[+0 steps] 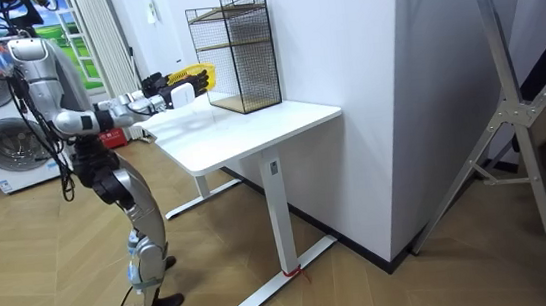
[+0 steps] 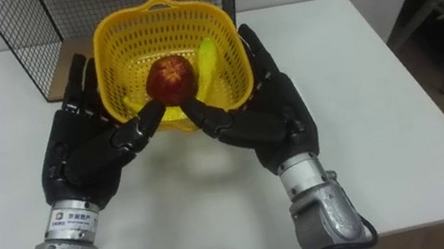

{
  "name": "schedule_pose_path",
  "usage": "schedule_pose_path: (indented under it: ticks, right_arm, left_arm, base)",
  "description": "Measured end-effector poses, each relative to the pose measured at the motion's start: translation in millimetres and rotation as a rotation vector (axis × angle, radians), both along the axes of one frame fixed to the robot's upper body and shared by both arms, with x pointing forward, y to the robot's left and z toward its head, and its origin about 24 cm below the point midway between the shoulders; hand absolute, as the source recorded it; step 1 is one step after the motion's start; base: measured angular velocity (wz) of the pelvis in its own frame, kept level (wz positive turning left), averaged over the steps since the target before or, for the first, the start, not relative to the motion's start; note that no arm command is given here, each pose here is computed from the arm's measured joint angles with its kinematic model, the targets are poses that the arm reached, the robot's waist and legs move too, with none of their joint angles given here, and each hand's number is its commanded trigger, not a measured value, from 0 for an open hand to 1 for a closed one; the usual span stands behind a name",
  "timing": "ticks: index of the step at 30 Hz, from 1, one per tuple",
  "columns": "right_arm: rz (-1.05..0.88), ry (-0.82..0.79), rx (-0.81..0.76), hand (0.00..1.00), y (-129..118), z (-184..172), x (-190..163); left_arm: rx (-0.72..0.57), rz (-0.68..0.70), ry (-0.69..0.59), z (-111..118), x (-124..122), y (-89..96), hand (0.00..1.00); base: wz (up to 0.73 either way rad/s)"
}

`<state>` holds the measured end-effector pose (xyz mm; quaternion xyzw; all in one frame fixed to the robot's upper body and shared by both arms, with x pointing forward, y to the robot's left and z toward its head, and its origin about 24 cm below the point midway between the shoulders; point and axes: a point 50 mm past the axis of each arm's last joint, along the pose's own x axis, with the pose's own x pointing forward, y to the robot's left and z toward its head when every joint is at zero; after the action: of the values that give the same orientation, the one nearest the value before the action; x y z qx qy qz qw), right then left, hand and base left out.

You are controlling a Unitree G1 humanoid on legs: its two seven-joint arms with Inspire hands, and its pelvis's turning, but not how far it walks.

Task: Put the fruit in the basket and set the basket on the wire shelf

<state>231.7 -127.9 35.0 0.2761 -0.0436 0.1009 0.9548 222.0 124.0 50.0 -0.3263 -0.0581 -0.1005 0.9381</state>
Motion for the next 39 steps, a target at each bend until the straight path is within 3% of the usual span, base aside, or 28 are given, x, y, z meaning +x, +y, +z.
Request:
schedule_pose_path:
  ticks: [39]
  right_arm:
    - [0.004, 0.004, -0.019, 0.00, 0.2, 1.1, 2.7]
  left_arm:
    - [0.025, 0.004, 0.010, 0.5, 2.4, -1.0, 0.00]
  base:
    - [0.04]
